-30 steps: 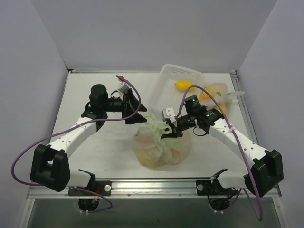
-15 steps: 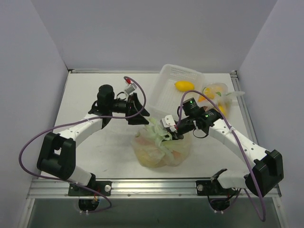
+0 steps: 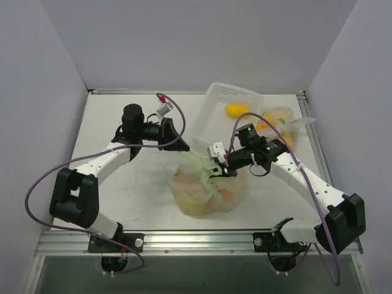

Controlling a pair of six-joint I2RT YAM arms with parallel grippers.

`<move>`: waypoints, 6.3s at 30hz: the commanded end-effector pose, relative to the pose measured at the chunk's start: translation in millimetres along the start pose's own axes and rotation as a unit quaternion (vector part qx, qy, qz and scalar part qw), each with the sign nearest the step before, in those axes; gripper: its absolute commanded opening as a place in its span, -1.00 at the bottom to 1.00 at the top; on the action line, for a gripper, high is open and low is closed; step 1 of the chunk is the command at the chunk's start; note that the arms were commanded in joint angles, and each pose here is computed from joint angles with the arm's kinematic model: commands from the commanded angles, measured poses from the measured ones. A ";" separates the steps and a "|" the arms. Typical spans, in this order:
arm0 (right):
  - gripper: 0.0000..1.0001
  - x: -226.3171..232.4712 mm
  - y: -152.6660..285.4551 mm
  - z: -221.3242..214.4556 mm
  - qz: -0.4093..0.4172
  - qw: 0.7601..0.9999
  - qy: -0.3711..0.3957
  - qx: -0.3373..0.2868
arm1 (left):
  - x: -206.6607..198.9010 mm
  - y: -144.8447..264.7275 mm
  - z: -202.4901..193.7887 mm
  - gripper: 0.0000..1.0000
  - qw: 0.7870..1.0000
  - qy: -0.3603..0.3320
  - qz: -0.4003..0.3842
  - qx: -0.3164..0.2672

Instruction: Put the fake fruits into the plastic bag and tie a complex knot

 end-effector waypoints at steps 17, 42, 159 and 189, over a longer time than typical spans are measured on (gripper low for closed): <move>-1.00 -44.1 22.0 70.8 -0.180 0.776 -0.574 -0.191 | -27.7 -13.3 108.5 -1.00 0.995 -0.091 -0.015 -0.039; -1.00 -36.3 -15.3 -19.2 -0.283 0.658 -0.671 -0.190 | -28.4 -15.0 -13.5 -1.00 0.953 -0.003 0.288 0.093; -1.00 -34.6 -15.6 -3.8 -0.244 0.621 -0.714 -0.211 | -3.2 -98.8 -36.6 -1.00 0.835 0.058 0.520 0.171; 0.67 10.9 22.0 -6.3 -0.177 0.869 -0.442 -0.134 | -2.4 -74.6 -12.9 -1.00 0.952 0.038 0.282 0.112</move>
Point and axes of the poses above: each gripper's point midway between its finger pads, its own y axis back along the fingers, its own x axis along the line the jaws close on, z = x × y, the point moved 7 cm from there along y, back along the fingers, and after that the axes turned 14 degrees about -y, right-handed, at the moved point
